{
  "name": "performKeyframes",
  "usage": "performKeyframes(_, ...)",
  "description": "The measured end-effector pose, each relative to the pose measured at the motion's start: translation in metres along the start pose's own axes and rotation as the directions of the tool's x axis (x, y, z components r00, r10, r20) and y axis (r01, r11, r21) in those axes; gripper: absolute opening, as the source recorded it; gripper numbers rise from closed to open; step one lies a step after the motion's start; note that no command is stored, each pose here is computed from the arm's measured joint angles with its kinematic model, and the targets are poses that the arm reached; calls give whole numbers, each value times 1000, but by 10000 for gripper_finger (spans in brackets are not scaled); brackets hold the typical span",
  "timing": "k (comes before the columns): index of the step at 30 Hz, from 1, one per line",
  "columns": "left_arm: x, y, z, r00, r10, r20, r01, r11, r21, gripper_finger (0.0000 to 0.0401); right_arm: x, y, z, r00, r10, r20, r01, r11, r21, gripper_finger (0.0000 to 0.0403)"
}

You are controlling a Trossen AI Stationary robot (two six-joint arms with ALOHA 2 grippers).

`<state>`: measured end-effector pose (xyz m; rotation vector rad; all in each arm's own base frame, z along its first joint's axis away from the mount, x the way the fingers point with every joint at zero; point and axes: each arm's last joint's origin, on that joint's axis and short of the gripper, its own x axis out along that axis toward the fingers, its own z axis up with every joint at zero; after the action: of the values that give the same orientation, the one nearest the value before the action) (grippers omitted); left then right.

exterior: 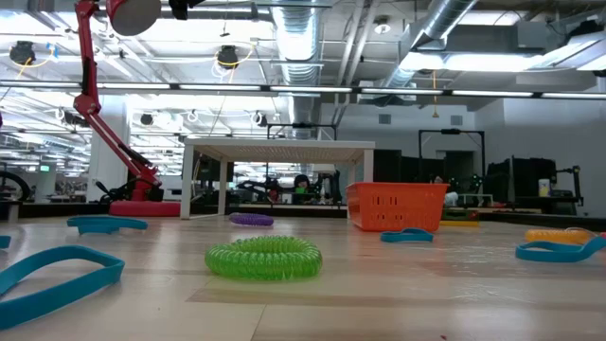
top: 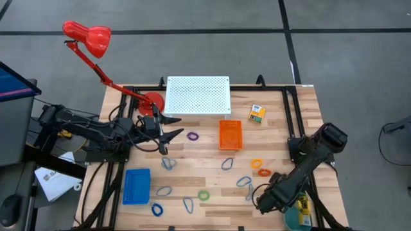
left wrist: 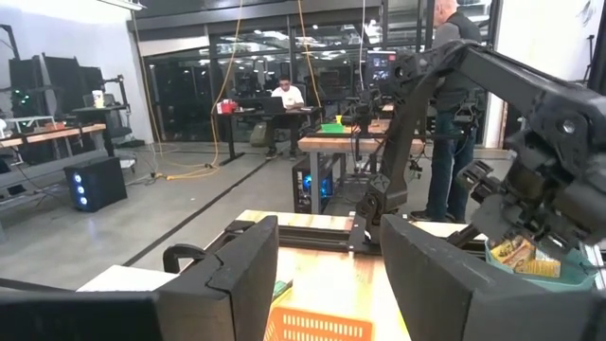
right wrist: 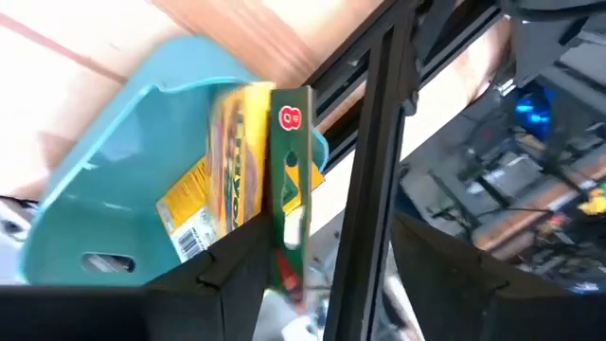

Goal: Pick & Place Office Desk Supplies
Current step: Put the bottom yellow crayon box into the bin

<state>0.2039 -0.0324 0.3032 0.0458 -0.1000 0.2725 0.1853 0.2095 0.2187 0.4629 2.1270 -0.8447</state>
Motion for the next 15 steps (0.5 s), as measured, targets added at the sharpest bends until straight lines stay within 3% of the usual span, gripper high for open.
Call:
performKeyframes(6, 0, 0, 0, 1000, 0, -1, 0, 1000, 0, 182, -9, -15, -10, 998, 57, 5, -57, 996, 62, 223)
performKeyframes(15, 0, 0, 0, 1000, 0, -1, 0, 1000, 1, 182, -7, -8, -16, 991, 126, 46, -129, 988, 85, 227)
